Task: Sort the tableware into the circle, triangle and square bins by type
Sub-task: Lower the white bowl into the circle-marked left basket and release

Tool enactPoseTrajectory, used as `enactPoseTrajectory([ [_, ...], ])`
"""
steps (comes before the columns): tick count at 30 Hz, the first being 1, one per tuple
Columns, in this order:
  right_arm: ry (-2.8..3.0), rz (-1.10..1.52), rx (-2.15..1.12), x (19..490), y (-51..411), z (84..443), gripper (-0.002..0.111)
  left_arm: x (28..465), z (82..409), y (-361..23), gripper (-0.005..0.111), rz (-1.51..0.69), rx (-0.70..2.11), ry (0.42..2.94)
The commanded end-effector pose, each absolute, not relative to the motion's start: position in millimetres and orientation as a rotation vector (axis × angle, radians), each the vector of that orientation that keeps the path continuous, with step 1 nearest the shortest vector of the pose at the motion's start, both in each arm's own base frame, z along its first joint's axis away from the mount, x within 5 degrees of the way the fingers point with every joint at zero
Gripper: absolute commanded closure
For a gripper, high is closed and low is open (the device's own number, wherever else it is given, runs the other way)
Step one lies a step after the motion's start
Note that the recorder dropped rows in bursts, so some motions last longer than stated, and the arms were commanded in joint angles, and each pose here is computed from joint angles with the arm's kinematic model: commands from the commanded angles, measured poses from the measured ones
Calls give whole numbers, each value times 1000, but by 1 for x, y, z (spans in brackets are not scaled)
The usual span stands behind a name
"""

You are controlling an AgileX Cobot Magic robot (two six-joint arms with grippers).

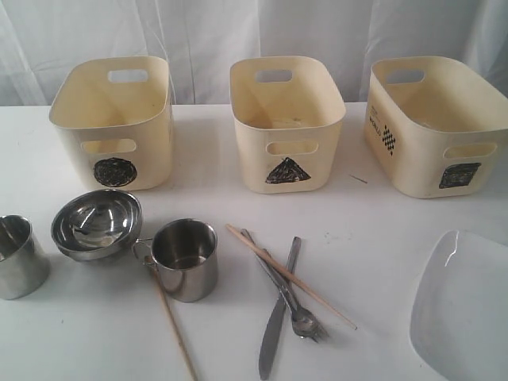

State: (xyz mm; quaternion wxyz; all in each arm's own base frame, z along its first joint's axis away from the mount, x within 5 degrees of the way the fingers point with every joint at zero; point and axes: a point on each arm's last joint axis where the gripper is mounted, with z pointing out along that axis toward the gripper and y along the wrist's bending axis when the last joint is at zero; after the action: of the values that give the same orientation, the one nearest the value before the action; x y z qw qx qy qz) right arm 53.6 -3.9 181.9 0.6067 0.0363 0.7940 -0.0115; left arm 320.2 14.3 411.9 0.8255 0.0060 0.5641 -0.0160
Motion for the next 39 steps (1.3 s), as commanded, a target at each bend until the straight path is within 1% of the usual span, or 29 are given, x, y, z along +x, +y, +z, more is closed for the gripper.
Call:
enactPoseTrajectory([
  [1,1831,-26,82,53,-4,182,108,393,364,1,107,-70,165,1312],
  [2,1831,-26,82,53,-4,182,108,411,343,2,107,-86,135,1409],
  [4,1831,-26,82,53,-4,182,108,430,318,0,107,-124,99,1540],
  [6,1831,-26,82,53,-4,182,108,442,297,-8,107,-117,167,1639],
  [10,1831,-26,82,53,-4,182,108,451,281,-31,107,-87,326,1689],
  [15,1831,-26,82,53,-4,182,108,451,260,-56,107,24,491,1793],
  [17,1831,-26,82,53,-4,182,108,450,257,-64,101,34,553,1788],
  [19,1831,-26,82,53,-4,182,108,449,258,-71,92,14,572,1773],
  [24,1831,-26,82,53,-4,182,108,445,271,-78,62,-61,528,1733],
  [26,1831,-26,82,53,-4,182,108,444,274,-77,54,-77,496,1741],
  [28,1831,-26,82,53,-4,182,108,443,278,-76,52,-83,471,1747],
  [31,1831,-26,82,53,-4,182,108,435,300,-75,52,-138,401,1713],
  [32,1831,-26,82,53,-4,182,108,427,320,-75,52,-169,371,1667],
  [33,1831,-26,82,53,-4,182,108,423,328,-74,52,-179,357,1652],
  [34,1831,-26,82,53,-4,182,108,412,348,-72,52,-204,310,1624],
  [35,1831,-26,82,53,-4,182,108,407,356,-71,52,-208,292,1621],
  [36,1831,-26,82,53,-4,182,108,393,375,-67,52,-219,240,1621],
  [37,1831,-26,82,53,-4,182,108,387,383,-65,52,-218,223,1621],
  [39,1831,-26,82,53,-4,182,108,360,415,-60,52,-172,251,1580],
])
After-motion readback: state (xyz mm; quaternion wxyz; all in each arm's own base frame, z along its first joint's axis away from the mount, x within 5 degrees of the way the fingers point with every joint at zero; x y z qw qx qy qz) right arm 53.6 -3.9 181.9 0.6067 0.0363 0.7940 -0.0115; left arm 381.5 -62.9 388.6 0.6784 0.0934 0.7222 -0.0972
